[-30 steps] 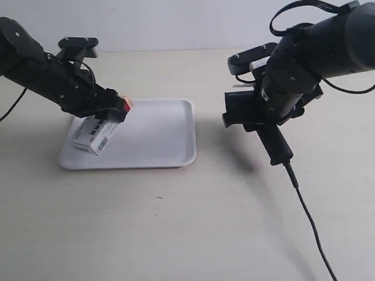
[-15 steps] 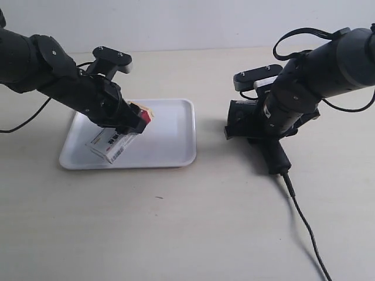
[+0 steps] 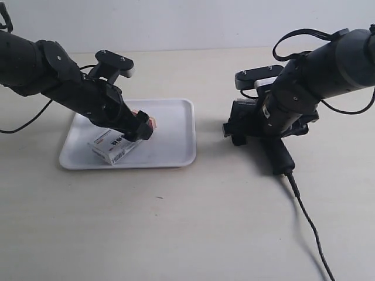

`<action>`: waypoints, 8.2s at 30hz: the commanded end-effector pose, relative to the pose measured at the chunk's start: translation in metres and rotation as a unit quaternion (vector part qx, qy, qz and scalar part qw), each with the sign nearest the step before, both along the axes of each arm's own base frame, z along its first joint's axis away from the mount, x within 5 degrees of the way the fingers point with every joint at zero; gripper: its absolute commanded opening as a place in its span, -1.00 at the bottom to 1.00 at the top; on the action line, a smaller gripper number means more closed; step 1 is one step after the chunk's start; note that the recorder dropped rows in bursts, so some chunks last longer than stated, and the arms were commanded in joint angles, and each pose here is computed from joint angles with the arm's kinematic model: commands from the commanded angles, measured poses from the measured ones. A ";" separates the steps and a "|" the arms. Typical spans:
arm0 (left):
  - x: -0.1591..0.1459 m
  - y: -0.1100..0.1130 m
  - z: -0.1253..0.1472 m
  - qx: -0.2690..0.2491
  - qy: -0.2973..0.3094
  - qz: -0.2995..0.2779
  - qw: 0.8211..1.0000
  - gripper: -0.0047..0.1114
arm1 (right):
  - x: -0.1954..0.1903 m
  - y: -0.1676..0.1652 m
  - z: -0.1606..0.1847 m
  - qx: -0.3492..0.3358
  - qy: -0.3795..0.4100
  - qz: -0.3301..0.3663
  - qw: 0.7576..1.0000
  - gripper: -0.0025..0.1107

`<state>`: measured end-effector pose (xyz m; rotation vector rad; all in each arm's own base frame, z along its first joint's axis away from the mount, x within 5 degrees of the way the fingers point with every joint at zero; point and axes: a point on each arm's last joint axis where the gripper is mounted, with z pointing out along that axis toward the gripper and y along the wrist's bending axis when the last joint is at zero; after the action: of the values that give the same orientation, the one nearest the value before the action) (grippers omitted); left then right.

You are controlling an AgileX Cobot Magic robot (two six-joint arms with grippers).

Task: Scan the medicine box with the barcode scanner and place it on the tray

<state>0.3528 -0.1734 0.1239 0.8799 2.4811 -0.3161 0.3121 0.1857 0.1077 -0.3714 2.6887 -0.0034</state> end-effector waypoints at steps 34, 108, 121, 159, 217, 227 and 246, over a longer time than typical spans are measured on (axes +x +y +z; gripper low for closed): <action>-0.183 0.095 0.137 -0.225 -0.178 0.197 0.937 -0.88 | -0.189 -0.103 0.141 0.285 -0.308 0.071 0.905 -0.96; -0.298 0.176 0.064 -0.098 -0.394 0.334 0.850 -0.88 | -0.190 -0.106 0.140 0.278 -0.306 0.064 0.908 -0.96; -0.298 0.176 0.064 -0.099 -0.394 0.335 0.850 -0.88 | -0.196 -0.110 0.137 0.349 -0.262 -0.024 0.900 -0.96; -0.298 0.176 0.064 -0.098 -0.395 0.335 0.850 -0.88 | -0.257 -0.181 0.085 0.202 -0.454 -0.143 0.856 -0.96; -0.298 0.176 0.064 -0.098 -0.395 0.335 0.850 -0.88 | -0.258 -0.174 0.082 0.209 -0.430 -0.072 0.875 -0.96; -0.298 0.176 0.064 -0.098 -0.395 0.335 0.850 -0.88 | -0.258 -0.174 0.082 0.209 -0.430 -0.072 0.875 -0.96; -0.298 0.176 0.064 -0.098 -0.395 0.335 0.850 -0.88 | -0.258 -0.174 0.082 0.210 -0.430 -0.072 0.875 -0.96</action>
<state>0.0549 0.0026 0.1879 -0.0116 1.7744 0.0577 0.0540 0.0115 0.1900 0.0012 1.7656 0.2995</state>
